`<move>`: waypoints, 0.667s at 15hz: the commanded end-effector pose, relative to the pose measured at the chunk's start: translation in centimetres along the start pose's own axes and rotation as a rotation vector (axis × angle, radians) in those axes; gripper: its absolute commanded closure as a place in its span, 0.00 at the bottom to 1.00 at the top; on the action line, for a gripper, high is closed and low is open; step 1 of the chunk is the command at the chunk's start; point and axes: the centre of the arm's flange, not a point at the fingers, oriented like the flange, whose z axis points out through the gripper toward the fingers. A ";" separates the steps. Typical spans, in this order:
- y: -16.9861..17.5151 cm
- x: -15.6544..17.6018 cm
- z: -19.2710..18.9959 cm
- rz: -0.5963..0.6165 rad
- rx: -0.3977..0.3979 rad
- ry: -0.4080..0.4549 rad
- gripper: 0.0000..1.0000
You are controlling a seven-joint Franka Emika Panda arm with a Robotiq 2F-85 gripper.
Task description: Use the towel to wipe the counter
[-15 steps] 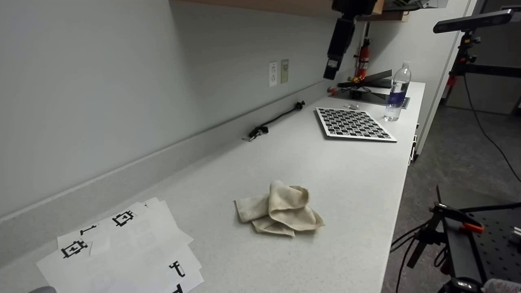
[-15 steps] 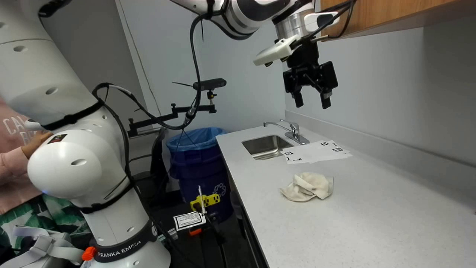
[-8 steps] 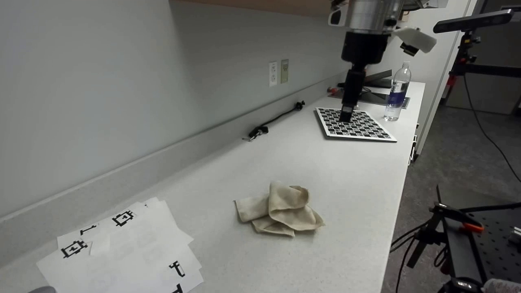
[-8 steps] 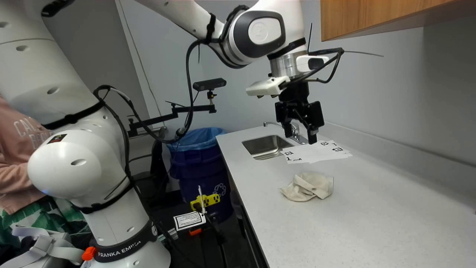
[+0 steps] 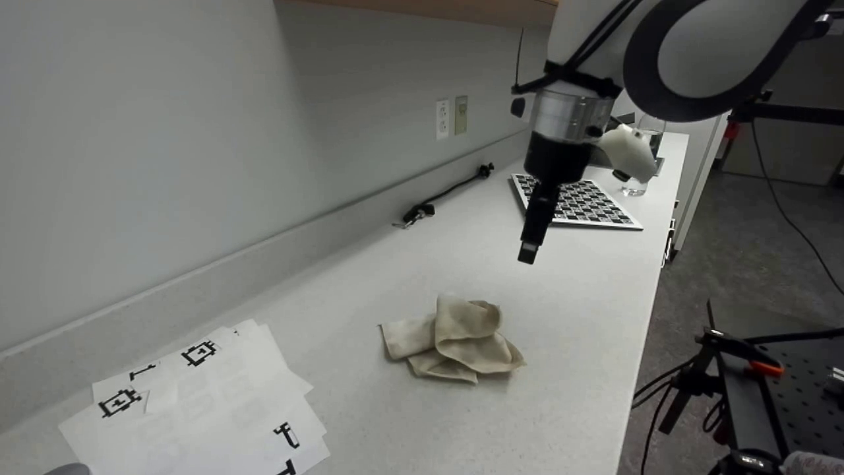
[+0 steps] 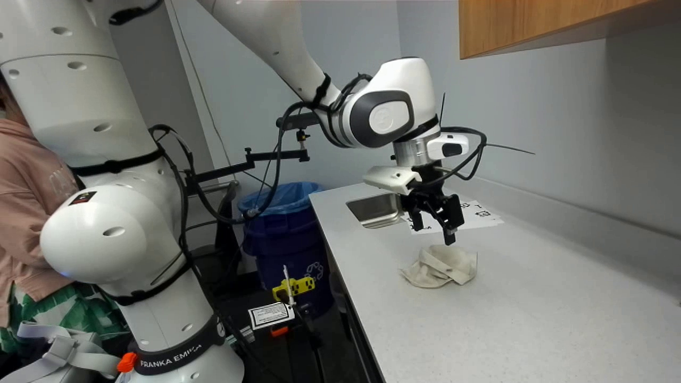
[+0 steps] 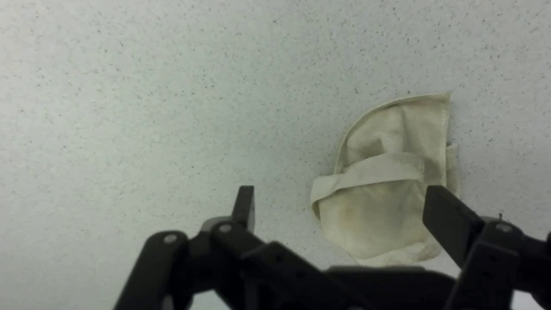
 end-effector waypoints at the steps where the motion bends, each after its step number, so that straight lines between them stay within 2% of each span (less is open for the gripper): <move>1: -2.6 2.6 4.2 0.019 0.012 0.031 0.00; 5: -5.1 4.5 7.3 0.040 0.033 0.038 0.00; 8: -6.1 5.8 7.6 0.027 0.027 0.032 0.00; 9: -5.4 3.9 7.2 0.023 0.033 0.022 0.00; 10: -5.6 4.4 7.4 0.021 0.035 0.025 0.00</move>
